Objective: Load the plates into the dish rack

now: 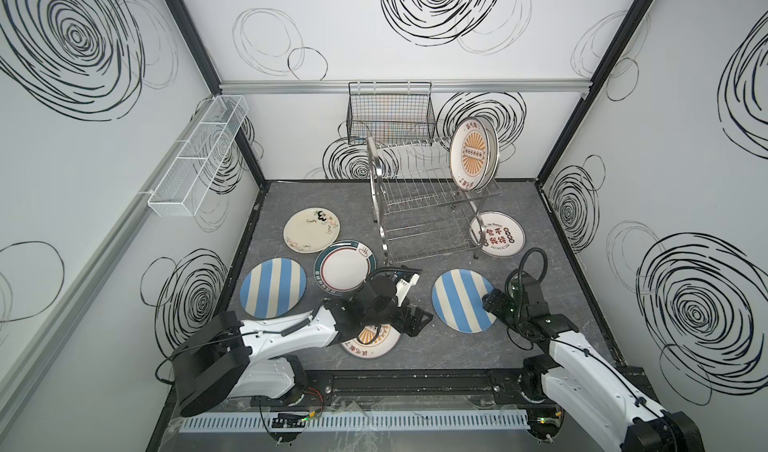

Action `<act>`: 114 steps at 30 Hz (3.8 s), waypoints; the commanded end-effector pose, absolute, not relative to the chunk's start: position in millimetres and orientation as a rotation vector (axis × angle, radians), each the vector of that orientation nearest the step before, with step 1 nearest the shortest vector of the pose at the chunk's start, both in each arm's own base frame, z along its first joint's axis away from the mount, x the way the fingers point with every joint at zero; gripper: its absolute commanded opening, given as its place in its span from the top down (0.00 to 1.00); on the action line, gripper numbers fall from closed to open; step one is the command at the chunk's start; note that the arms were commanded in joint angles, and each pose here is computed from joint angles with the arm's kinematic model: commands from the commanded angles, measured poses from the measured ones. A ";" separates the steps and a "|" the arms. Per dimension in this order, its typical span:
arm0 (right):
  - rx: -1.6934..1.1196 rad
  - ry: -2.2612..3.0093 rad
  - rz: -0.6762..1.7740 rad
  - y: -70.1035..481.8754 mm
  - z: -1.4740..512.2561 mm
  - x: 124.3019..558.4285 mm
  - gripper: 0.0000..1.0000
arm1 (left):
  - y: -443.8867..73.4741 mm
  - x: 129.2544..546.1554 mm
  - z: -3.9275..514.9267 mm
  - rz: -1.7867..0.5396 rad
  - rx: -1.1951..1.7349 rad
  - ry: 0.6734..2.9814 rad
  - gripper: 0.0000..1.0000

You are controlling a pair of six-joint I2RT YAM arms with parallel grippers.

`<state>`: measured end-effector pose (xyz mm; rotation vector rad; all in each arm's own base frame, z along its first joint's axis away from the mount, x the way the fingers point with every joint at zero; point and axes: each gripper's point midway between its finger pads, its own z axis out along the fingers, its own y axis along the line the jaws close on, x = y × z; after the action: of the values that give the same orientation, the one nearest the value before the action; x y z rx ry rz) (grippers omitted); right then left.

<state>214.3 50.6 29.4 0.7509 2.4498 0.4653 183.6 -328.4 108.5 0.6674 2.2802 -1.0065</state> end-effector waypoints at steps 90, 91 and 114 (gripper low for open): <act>0.546 2.462 0.532 31.4 53.1 355.4 0.25 | -399.2 221.7 58.9 -0.914 0.815 2.291 0.04; 0.549 2.464 0.535 31.3 51.3 357.0 0.25 | -399.9 221.6 57.8 -0.915 0.818 2.292 0.04; 0.496 2.569 0.674 54.4 19.2 319.2 0.24 | -424.8 202.6 46.5 -0.926 0.949 2.289 0.04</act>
<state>343.2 49.0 33.5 0.4961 2.4889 0.6577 201.2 -412.6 37.0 0.9225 2.3404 -0.8987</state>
